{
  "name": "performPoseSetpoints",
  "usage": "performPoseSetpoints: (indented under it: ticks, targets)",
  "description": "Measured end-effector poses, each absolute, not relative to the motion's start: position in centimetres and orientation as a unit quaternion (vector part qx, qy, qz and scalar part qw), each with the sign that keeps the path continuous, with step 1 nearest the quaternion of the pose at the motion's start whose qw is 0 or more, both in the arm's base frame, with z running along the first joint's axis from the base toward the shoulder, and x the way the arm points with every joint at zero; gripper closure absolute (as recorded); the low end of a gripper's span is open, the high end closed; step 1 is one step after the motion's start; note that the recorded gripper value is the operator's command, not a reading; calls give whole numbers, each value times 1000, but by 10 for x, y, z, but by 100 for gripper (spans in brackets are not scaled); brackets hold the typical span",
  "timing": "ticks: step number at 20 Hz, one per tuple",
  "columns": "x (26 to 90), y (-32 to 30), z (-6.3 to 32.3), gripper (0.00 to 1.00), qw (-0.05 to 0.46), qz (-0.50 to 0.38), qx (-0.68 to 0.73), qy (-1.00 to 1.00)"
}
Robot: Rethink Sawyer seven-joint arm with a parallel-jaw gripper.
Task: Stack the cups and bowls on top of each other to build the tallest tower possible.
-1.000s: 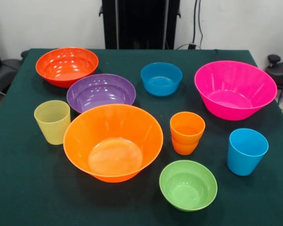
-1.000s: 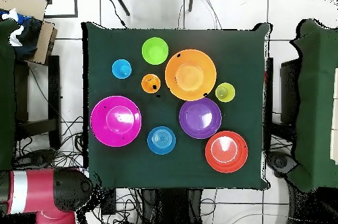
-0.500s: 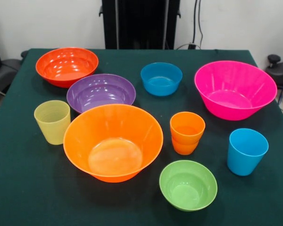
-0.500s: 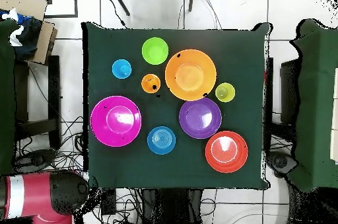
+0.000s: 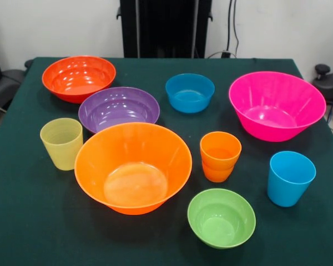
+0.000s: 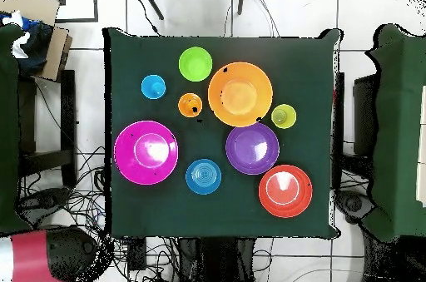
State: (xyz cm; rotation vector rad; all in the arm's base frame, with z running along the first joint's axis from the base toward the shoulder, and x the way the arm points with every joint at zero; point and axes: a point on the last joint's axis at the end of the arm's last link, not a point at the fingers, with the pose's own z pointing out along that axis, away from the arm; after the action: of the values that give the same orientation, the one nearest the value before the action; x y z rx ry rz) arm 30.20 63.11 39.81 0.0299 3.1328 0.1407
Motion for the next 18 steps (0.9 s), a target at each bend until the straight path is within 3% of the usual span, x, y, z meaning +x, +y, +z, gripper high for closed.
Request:
performPoseSetpoints:
  ticks: [11,18]
  targets:
    - [228,673,375,100,32,44,56,997]
    - [219,646,364,100,36,45,65,996]
